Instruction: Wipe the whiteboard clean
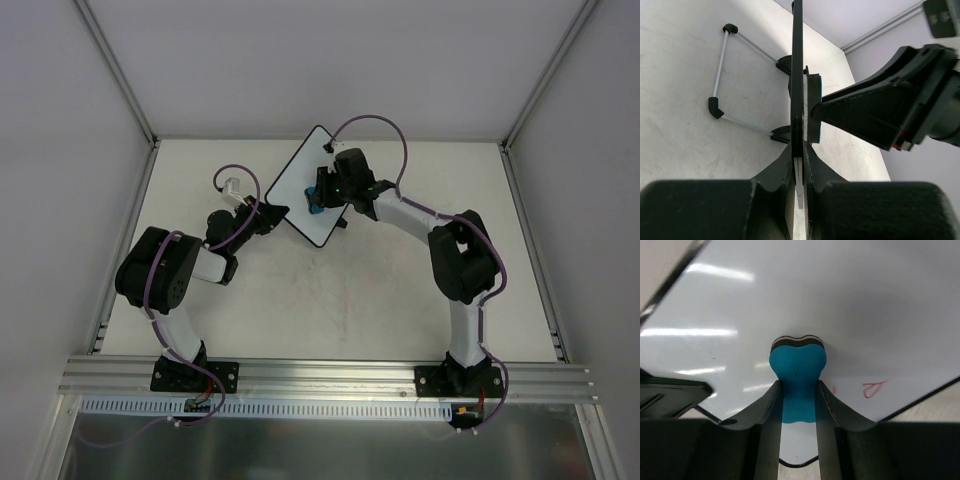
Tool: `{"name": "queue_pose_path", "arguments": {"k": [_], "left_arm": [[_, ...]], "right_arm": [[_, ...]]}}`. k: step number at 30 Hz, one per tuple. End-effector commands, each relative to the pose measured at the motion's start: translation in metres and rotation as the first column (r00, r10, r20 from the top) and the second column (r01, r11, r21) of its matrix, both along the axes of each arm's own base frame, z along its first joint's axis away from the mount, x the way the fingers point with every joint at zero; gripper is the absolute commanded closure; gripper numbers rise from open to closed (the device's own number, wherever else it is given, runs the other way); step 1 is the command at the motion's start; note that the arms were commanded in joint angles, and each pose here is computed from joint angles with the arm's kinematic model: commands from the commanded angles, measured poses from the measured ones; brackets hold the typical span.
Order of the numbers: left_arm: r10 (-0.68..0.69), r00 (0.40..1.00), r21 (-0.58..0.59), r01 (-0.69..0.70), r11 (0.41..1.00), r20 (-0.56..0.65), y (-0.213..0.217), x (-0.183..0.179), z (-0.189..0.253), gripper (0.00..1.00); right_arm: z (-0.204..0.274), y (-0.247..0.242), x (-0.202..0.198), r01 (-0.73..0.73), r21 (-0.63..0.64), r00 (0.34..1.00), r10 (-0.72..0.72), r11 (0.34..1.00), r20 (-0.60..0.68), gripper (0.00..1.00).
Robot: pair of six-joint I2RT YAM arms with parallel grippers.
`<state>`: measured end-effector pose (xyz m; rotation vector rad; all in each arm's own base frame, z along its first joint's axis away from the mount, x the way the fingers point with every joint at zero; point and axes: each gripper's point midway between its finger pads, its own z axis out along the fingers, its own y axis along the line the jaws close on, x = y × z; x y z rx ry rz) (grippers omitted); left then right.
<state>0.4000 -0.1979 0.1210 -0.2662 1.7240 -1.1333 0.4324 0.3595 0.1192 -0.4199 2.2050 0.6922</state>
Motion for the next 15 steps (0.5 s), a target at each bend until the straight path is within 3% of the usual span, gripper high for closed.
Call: {"name": "queue_pose_path", "arguments": {"k": [1,8,15], "left_arm": [[-0.081,0.931,-0.046,0.104,0.993,0.355,-0.019,-0.014,0.076,1.00],[-0.079,0.932,-0.046,0.102,0.994,0.355,-0.019,-0.014,0.076,1.00],[-0.081,0.932,-0.045,0.103,0.994,0.354,-0.019,-0.014,0.075,1.00]], "right_arm": [[-0.027,-0.034,0.008,0.138,0.019,0.983,-0.135,0.990,-0.127,1.00],[-0.051,-0.067,0.021,0.296,0.048,0.926,-0.274,0.954,-0.260,1.00],[-0.056,-0.078,0.029,0.346,0.082,0.905,-0.310,0.935,-0.290,1.00]]}}
